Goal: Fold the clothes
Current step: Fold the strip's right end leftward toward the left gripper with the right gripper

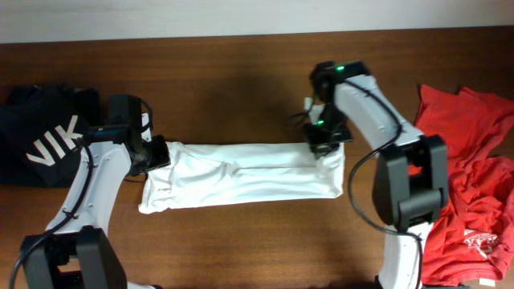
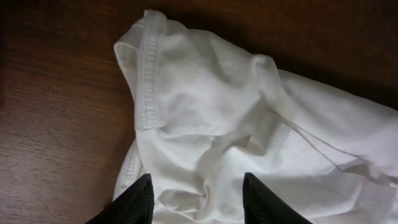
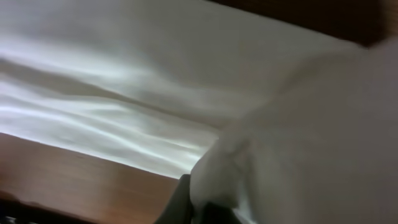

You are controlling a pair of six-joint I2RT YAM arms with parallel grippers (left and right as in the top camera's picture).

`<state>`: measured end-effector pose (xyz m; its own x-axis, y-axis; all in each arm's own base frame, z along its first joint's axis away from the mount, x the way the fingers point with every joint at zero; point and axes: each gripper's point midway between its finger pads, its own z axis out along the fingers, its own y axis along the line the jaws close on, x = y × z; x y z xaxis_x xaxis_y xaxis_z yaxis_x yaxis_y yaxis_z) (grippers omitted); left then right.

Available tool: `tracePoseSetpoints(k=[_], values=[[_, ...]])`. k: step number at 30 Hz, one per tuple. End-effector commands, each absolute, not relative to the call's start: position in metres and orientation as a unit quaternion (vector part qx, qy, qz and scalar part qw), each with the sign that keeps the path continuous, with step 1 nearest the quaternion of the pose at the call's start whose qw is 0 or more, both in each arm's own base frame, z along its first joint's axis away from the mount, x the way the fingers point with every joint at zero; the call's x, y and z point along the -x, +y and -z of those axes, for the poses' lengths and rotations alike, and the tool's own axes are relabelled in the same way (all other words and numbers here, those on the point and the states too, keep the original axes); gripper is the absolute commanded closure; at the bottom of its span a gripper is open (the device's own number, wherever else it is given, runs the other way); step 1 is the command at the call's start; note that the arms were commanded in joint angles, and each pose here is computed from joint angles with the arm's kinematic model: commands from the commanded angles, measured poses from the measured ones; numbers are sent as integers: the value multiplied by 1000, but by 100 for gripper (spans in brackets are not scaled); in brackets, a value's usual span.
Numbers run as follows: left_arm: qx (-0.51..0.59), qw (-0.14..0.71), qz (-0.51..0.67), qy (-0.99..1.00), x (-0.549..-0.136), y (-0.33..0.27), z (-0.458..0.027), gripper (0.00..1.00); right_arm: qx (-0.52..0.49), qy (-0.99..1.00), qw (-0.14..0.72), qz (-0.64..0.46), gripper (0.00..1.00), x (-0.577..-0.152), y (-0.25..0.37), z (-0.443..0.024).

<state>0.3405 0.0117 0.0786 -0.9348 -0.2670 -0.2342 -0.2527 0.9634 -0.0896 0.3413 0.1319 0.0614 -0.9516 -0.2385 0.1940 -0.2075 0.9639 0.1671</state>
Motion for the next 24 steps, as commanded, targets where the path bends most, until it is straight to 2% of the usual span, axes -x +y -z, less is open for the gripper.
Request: tracePoseSetpoints(k=[1, 12, 24], values=[[131, 127, 34, 983, -342, 10, -82, 54, -124, -986, 77, 83, 95, -340, 170, -74], [131, 123, 34, 983, -340, 10, -81, 54, -189, -975, 57, 102, 94, -329, 226, -68], [131, 123, 34, 983, -340, 10, -81, 54, -200, -971, 55, 116, 94, -322, 244, -69]])
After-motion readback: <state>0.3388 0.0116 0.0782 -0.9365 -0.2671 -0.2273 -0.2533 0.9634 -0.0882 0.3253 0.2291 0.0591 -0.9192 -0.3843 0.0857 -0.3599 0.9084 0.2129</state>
